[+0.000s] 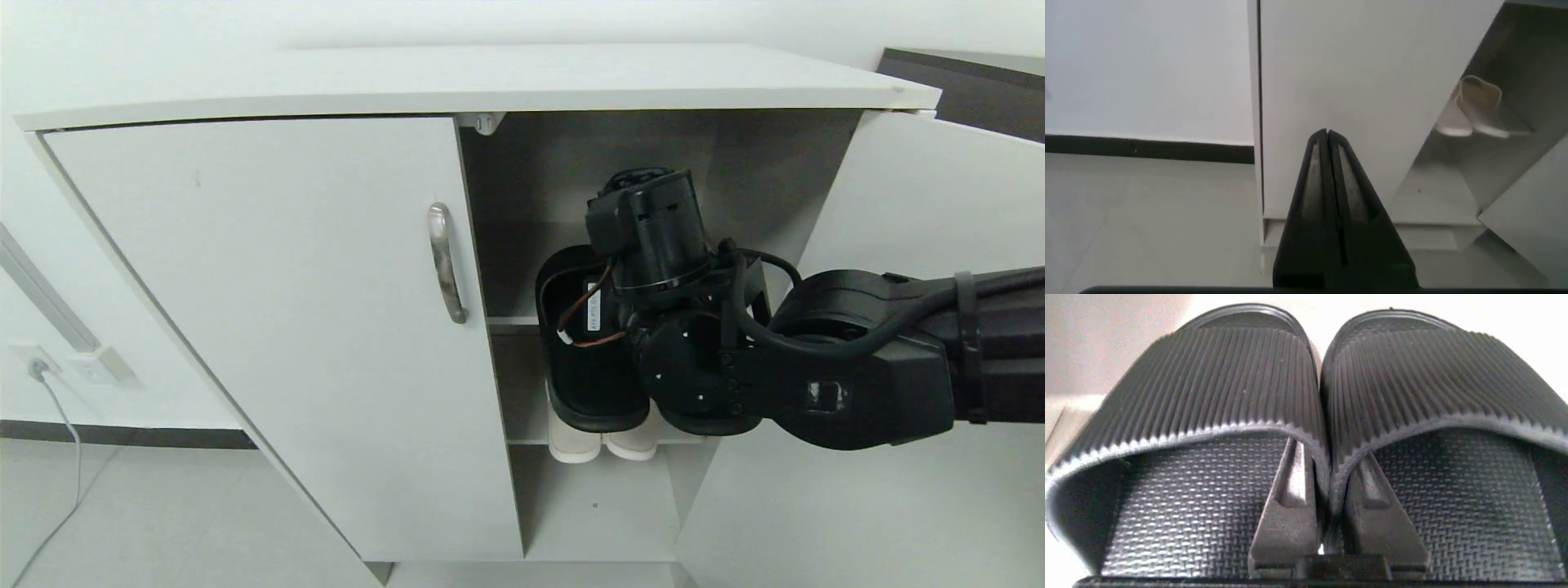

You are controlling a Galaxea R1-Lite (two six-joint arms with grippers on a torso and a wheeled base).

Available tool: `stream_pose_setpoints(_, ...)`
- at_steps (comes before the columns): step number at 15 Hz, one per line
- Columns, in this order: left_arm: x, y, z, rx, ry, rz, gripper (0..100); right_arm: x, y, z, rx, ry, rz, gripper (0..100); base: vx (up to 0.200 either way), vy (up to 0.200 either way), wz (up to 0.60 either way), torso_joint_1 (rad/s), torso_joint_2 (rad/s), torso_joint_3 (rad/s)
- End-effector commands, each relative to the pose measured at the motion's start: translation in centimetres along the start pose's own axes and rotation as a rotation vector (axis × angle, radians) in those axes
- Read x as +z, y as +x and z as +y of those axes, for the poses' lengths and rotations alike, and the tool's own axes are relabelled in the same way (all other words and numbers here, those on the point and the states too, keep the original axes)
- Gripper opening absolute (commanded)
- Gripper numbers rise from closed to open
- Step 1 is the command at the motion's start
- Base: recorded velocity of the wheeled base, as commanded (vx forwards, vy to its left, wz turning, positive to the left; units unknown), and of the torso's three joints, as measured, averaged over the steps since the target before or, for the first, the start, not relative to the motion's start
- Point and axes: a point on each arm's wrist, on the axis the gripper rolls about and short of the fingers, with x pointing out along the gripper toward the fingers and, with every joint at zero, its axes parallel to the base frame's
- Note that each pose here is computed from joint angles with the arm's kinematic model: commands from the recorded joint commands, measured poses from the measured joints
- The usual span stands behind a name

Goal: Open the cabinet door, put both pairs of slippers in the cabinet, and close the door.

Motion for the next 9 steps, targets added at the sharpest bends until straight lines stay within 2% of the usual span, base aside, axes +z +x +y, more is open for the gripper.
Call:
stream_pose_setpoints(1,0.0,0.0,0.0,0.0,0.001,0.001,0,-0.1,0.3,-0.2,-0.005,-0.001,0.005,0,0.0,0.0,0.0,0.0,0.0,0.0)
stream_pose_setpoints(5,0.0,0.0,0.0,0.0,0.001,0.001,0,1.0,1.6,-0.8,0.024,0.021,0.001,0,0.0,0.0,0.0,0.0,0.0,0.0)
stream_pose_setpoints(9,0.0,0.0,0.0,0.0,-0.001,0.001,0,0.6,3.4,-0.3,0.008,0.0,0.002,0,0.0,0.0,0.0,0.0,0.0,0.0)
